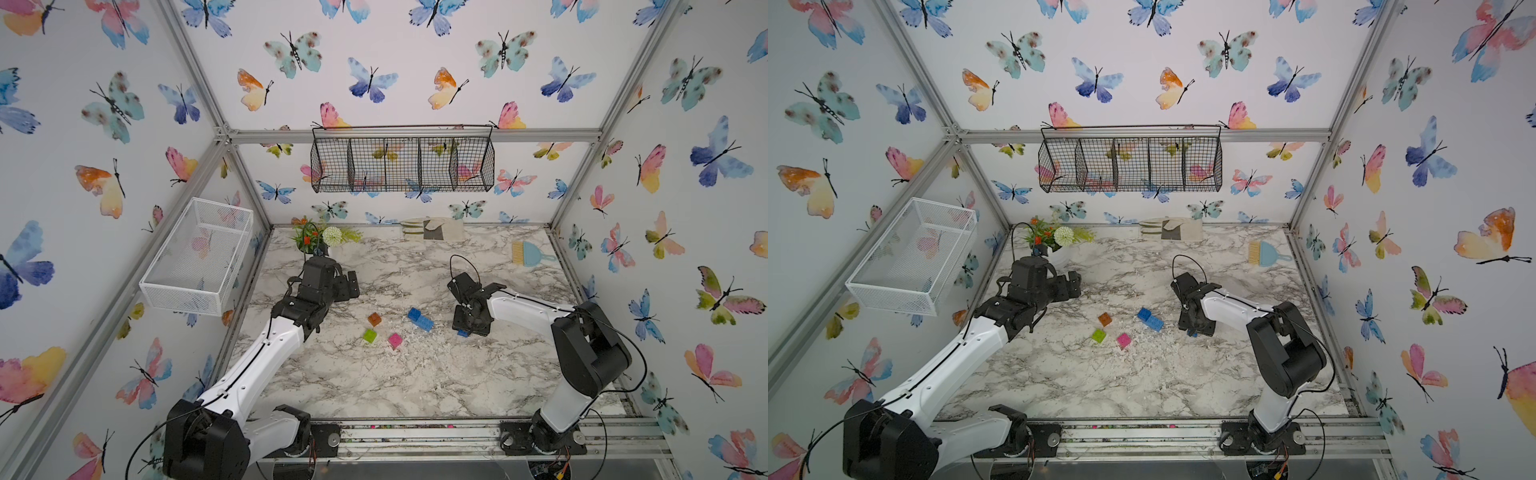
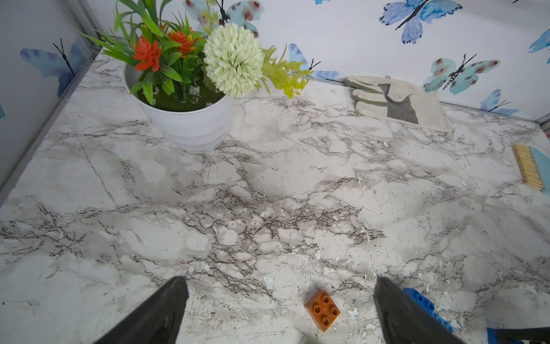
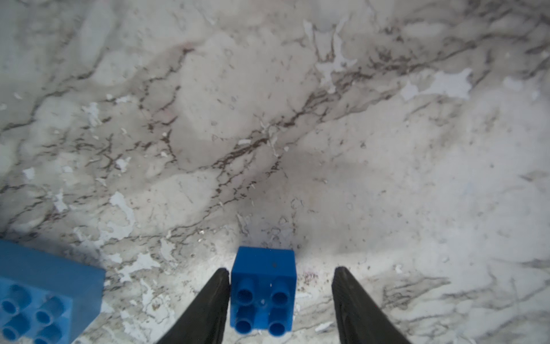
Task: Assemble the letter y with lego
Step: Pick up the lego brick from the center of the board.
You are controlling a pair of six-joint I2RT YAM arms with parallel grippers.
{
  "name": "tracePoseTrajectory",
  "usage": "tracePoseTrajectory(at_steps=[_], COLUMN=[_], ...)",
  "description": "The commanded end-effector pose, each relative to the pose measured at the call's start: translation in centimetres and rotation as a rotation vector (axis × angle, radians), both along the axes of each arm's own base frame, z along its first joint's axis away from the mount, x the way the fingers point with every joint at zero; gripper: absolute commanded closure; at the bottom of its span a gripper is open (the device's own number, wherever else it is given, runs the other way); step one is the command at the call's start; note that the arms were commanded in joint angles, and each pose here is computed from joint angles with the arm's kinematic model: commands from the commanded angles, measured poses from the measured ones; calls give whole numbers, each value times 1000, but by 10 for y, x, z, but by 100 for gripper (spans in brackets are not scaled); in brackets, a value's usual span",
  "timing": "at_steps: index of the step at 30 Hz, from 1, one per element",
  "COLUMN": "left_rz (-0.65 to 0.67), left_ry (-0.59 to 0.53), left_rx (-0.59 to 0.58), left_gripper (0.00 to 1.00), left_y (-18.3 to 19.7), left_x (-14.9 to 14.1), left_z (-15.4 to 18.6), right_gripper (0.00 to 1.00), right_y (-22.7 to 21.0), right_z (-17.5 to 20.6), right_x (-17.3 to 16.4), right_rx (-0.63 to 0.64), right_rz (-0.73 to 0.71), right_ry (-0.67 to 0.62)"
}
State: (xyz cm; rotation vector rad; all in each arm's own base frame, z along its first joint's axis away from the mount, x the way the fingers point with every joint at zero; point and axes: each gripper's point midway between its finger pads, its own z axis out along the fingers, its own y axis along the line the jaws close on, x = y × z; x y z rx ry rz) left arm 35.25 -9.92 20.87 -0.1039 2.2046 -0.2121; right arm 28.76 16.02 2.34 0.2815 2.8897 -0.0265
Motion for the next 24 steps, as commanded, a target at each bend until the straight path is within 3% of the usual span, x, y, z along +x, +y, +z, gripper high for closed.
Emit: tracePoseTrajectory(at_steps=[1, 4, 13, 19, 22, 24], left_rz=[-13, -12, -7, -3, 0, 4], left_ry=[-5, -5, -5, -1, -2, -2], left_rx=[-6, -5, -2, 2, 4, 7], left_gripper=[2, 2, 2, 2, 2, 2], left_y=[-1, -1, 0, 0, 1, 2], left_x=[-1, -1, -1, 0, 0, 0], left_z=[8, 8, 8, 5, 6, 5], right_gripper=[49, 59, 71, 74, 90, 95], right_y=[1, 4, 4, 27, 40, 47], right_z=[-1, -4, 0, 37, 58, 62], right_x=[-3, -1, 1, 30, 37, 36], right_rx=[38, 54, 56, 48, 37, 27], right_rz=[-27, -26, 0, 281, 500, 646], right_ry=[12, 11, 6, -67, -99, -82])
